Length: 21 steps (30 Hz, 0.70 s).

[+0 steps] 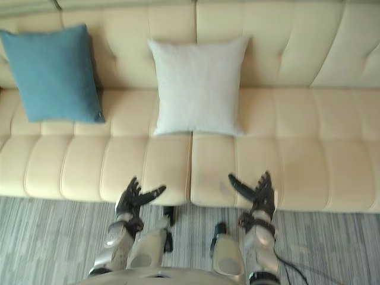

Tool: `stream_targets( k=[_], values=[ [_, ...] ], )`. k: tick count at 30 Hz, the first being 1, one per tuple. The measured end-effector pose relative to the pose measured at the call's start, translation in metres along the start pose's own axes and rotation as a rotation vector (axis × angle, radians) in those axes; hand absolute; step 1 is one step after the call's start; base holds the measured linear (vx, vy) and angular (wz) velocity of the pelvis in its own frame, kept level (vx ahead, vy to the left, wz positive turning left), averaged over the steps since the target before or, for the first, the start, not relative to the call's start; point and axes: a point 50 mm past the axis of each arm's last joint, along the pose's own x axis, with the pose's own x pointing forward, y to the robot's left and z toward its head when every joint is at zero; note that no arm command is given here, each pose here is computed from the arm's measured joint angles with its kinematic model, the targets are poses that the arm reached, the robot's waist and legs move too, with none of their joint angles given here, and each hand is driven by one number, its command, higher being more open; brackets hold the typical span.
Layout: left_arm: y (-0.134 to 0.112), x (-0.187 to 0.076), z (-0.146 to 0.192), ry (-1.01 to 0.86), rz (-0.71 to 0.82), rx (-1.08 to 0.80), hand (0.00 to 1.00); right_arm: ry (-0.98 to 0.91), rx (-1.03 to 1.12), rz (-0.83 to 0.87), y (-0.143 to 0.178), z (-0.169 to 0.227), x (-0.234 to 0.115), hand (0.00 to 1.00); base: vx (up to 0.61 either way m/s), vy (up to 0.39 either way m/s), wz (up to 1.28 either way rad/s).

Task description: Pick up cushions and gather them together orderly.

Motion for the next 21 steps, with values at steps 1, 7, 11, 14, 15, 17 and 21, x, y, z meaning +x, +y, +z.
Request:
stream_targets(
  k=[1, 7, 11, 14, 15, 17, 21],
  values=[
    [0.008, -0.002, -0.01, 0.039, 0.027, 0.021, 1.0, 0.04, -0.015, -0.005, -0.003, -0.01, -0.002, 1.0, 0.03, 0.033, -0.12],
    [0.038, -0.011, -0.046, 0.219, 0.116, 0.117, 1.0, 0.276, -0.06, -0.052, -0.016, -0.06, -0.012, 1.0, 0.04, 0.015, -0.12],
    [0.04, -0.01, -0.047, 0.228, 0.118, 0.145, 1.0, 0.31, -0.044, -0.069, -0.015, -0.065, -0.011, 1.0, 0.02, 0.007, -0.38],
    [0.034, -0.002, -0.036, 0.197, 0.112, 0.146, 1.0, 0.295, -0.038, -0.053, -0.008, -0.06, -0.007, 1.0, -0.07, -0.014, -0.4],
    [0.031, 0.001, -0.033, 0.186, 0.108, 0.145, 1.0, 0.287, -0.036, -0.046, -0.005, -0.058, -0.005, 1.0, -0.12, -0.024, -0.26],
    [0.025, 0.006, -0.025, 0.157, 0.096, 0.138, 1.0, 0.285, -0.02, -0.034, 0.002, -0.056, -0.004, 1.0, -0.19, -0.071, -0.13],
    [0.031, 0.007, -0.018, 0.128, 0.127, 0.109, 1.0, 0.326, -0.042, -0.021, 0.002, -0.066, -0.009, 1.0, -0.19, -0.171, 0.2]
  ],
)
